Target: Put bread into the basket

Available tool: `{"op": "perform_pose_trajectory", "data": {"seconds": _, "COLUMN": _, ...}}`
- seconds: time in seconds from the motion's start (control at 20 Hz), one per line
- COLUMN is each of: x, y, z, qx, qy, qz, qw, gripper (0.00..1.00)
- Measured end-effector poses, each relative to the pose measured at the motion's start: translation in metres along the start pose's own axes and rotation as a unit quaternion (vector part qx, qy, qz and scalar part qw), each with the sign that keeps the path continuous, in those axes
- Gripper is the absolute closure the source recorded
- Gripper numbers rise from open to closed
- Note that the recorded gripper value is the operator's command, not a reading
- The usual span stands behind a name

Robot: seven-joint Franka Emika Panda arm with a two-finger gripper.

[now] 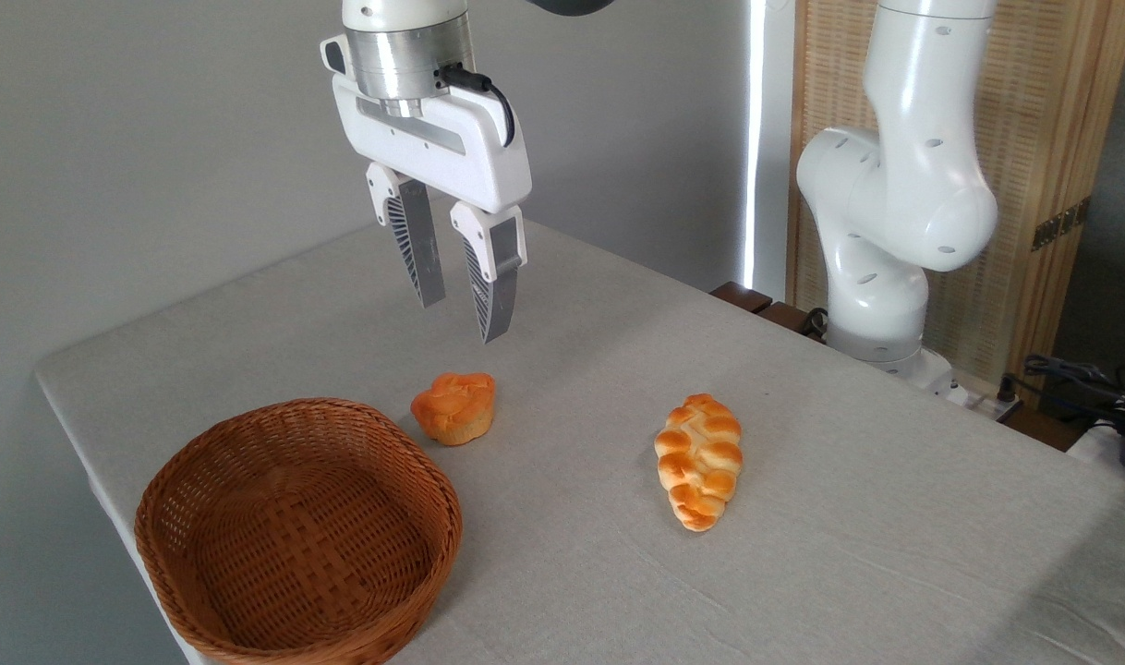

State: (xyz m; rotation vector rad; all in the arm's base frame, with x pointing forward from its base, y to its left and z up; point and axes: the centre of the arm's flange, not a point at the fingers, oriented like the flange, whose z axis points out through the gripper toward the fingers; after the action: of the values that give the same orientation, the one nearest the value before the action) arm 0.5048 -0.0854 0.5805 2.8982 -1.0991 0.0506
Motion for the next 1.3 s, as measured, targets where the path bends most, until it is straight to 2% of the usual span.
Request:
{"op": "perform_pose_trajectory", "data": {"seconds": 0.85, "x": 0.004, "y": 0.003, "z": 0.006, "qx": -0.003, "qy": -0.005, "qz": 0.004, "qw": 1.0000, "gripper": 0.00}}
{"op": "perform_pose_trajectory", "data": {"seconds": 1.2, "x": 0.001, "y": 0.032, "z": 0.048, "qx": -0.026, "qy": -0.041, "qz": 0.042, "qw": 0.9979, "gripper": 0.00}}
{"op": "perform_pose_trajectory", "data": {"seconds": 1.3, "x": 0.004, "y": 0.036, "z": 0.061, "qx": -0.023, "qy": -0.036, "qz": 0.047, "qw": 0.9980, "gripper": 0.00}}
